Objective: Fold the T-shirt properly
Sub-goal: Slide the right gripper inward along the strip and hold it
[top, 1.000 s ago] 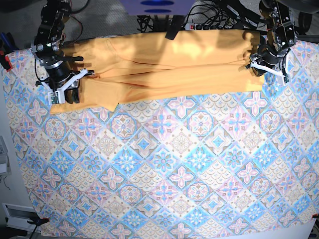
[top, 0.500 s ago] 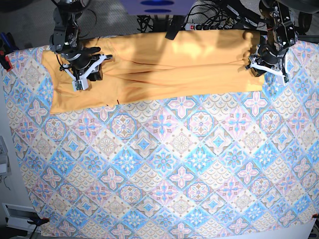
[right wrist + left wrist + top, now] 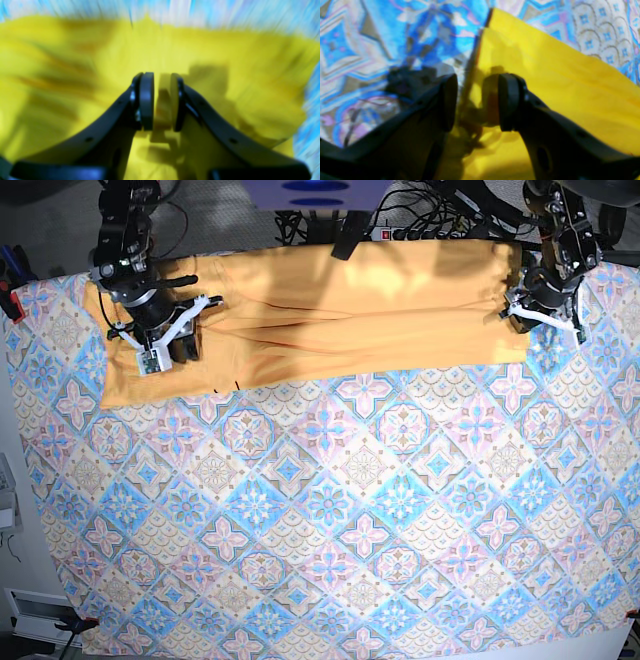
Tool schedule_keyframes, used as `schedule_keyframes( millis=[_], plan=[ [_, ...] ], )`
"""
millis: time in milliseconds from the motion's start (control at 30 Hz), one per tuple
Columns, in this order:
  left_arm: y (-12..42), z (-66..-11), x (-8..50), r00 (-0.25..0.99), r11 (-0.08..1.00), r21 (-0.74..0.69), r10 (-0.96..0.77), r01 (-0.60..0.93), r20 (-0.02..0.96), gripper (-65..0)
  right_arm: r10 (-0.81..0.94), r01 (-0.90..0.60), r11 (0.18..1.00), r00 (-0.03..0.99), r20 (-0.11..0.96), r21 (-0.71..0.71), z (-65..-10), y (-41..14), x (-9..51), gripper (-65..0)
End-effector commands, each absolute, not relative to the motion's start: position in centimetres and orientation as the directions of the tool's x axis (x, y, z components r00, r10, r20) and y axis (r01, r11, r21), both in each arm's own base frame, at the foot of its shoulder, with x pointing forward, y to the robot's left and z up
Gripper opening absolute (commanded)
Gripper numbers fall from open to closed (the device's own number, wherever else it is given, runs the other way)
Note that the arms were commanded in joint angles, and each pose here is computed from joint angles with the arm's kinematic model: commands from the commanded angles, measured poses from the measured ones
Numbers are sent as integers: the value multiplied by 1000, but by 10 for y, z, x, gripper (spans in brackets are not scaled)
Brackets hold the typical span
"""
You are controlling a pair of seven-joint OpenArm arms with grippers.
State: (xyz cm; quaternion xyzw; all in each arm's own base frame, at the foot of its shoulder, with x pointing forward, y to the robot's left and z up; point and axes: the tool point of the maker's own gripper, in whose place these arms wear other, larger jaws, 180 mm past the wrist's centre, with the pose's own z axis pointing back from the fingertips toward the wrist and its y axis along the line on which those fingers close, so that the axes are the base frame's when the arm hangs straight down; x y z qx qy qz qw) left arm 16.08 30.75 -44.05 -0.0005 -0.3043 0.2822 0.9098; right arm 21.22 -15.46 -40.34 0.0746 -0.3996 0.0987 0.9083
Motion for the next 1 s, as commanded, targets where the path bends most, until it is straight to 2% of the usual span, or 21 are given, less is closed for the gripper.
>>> schedule_keyframes(
  millis=[0,233,500,967],
  plan=[
    [317,-430,165,631,839,-174,509,-516,585,-383,125,-249,967,649,750,54,-399,-154,212,-533],
    [329,-425,160,620,829,-178,523,-531,585,-379,129,-292,951,670,731,100,-413,-132,206,-533],
    [297,-437,164,726,848,-217,527,-484,441,-379,127,-289,952,676,726,103,-416,-132,205,-533],
    [293,-440,151,797,879,-201,476,-431,371,-378,126,-290,952,660,741,97,-412,-133,214,-533]
  ],
)
